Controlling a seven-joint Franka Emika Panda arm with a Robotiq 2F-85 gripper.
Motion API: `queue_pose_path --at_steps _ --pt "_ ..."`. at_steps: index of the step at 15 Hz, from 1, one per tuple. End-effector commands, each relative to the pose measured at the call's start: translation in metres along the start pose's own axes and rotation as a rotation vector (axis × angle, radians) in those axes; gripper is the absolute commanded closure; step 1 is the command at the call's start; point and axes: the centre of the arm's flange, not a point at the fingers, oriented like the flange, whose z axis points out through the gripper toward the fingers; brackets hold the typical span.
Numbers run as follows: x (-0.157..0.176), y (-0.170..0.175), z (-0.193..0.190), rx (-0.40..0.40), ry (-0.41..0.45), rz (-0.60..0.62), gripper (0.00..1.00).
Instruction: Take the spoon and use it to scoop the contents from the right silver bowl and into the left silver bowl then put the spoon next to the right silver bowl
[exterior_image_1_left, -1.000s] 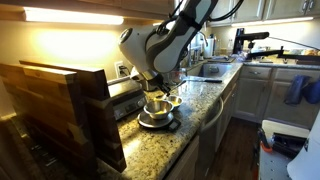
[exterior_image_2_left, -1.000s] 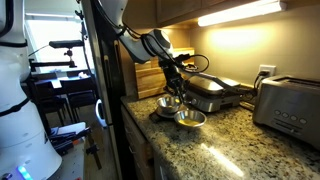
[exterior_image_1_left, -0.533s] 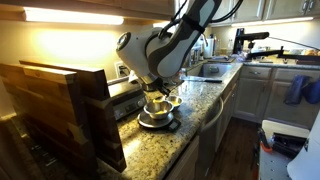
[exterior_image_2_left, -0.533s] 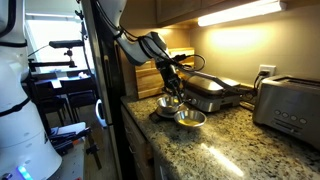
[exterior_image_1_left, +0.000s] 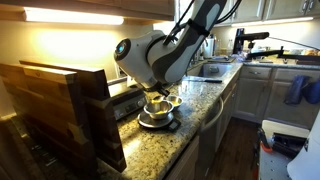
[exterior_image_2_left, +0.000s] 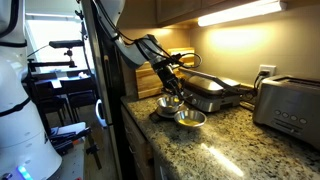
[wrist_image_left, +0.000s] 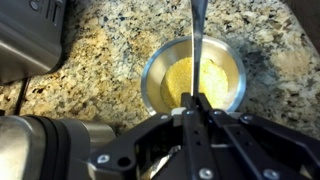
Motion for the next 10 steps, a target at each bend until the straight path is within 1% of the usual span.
queue_pose_path --at_steps 1,10 --pt "-0.0074 -0.0202 -0.0031 -0.068 -0.063 0.008 0.98" --pt "-0.0036 -0.0267 0.0021 -0.178 -0.100 0.005 0.98"
